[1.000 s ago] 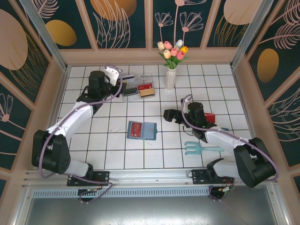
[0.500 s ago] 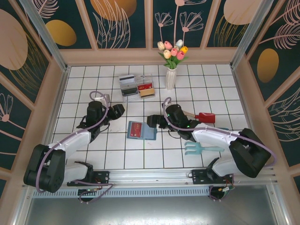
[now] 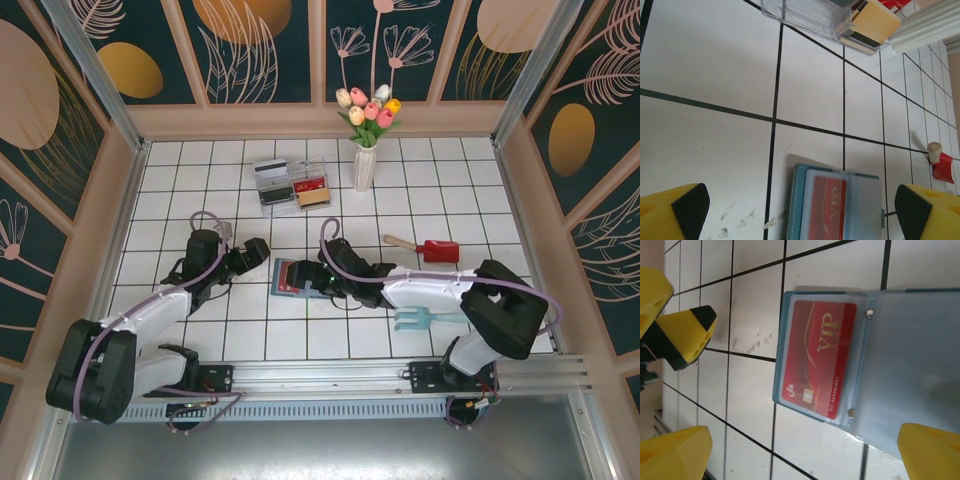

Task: Take the credit cards out of the card holder

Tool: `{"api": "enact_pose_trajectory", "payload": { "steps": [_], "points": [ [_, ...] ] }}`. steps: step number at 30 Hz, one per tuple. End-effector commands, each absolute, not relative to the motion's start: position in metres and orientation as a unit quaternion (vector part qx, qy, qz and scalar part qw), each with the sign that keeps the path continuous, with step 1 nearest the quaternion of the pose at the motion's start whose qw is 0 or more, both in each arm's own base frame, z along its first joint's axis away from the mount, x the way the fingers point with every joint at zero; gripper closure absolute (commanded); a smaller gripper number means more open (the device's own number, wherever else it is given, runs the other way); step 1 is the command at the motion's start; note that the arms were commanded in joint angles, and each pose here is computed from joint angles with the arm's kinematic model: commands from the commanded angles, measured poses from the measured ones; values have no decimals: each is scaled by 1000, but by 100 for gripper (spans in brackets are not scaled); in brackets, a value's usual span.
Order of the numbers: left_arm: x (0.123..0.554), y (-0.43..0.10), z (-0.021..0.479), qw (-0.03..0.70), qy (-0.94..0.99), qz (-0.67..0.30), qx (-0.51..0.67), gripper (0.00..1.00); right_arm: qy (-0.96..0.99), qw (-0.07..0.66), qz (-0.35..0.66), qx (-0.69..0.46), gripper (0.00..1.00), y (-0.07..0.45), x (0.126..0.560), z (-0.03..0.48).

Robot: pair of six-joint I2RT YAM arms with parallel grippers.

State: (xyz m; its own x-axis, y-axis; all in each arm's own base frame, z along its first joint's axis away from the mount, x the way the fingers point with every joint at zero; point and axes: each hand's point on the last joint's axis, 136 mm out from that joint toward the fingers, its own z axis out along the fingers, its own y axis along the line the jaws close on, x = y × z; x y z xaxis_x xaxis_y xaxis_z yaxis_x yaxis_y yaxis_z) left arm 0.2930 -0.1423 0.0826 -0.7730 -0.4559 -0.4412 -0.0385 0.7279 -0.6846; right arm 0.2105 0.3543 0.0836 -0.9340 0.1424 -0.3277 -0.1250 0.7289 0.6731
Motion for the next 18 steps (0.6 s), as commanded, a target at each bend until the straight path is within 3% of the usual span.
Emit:
{"api": "enact_pose_trajectory", "payload": {
  "steps": [1, 3, 9, 13, 18],
  "points": [
    [282, -148, 84, 289, 884, -351, -109, 4, 902, 187, 387, 48, 9, 369, 224, 96],
    [276, -156, 86, 275, 882, -371, -96, 5, 907, 183, 377, 51, 15, 371, 227, 93],
    [270, -163, 88, 250, 876, -400, -104, 5, 915, 162, 363, 66, 46, 373, 237, 75],
    [269, -167, 90, 241, 873, -411, -105, 7, 920, 146, 357, 71, 57, 373, 245, 62],
    [266, -169, 89, 230, 873, -417, -106, 19, 925, 131, 352, 60, 63, 371, 255, 52]
  ]
}}
